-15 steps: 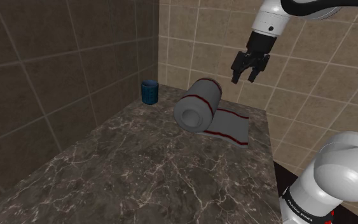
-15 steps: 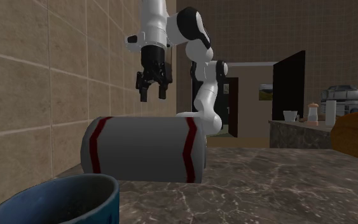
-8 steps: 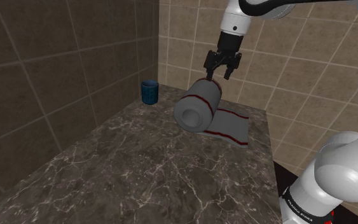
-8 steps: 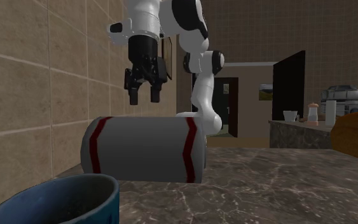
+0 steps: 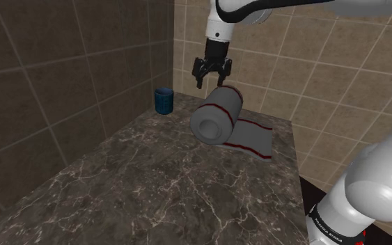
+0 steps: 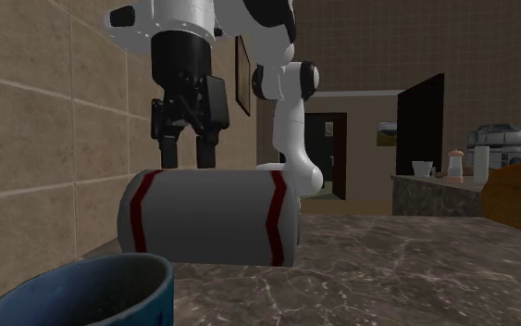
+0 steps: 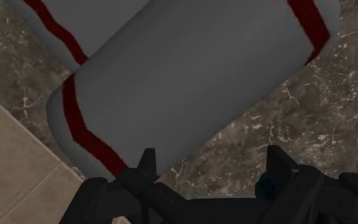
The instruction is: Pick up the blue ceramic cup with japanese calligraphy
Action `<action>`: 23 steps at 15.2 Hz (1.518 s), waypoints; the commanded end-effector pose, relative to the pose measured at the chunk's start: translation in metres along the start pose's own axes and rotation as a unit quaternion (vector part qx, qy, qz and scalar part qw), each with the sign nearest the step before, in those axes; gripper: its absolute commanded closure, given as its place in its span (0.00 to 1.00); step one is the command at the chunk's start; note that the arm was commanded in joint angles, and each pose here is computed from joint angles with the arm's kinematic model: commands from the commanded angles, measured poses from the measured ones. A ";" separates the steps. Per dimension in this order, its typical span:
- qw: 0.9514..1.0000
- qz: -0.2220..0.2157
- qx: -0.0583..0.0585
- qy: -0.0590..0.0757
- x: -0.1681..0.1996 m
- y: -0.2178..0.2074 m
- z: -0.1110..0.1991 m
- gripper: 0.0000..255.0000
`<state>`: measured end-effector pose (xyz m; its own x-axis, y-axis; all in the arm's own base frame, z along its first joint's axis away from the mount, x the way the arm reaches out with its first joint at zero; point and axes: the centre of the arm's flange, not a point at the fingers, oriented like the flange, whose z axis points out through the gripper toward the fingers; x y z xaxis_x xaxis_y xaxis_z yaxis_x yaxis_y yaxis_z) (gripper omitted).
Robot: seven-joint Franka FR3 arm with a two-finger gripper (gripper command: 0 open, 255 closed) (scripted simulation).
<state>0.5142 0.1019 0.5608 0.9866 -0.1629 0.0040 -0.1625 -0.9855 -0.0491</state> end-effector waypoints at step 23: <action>0.999 0.001 -0.010 -0.034 0.138 -0.095 0.087 1.00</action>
<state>0.6673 0.1775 0.4796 0.9846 -0.1624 -0.0643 -0.1644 -0.9860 -0.0283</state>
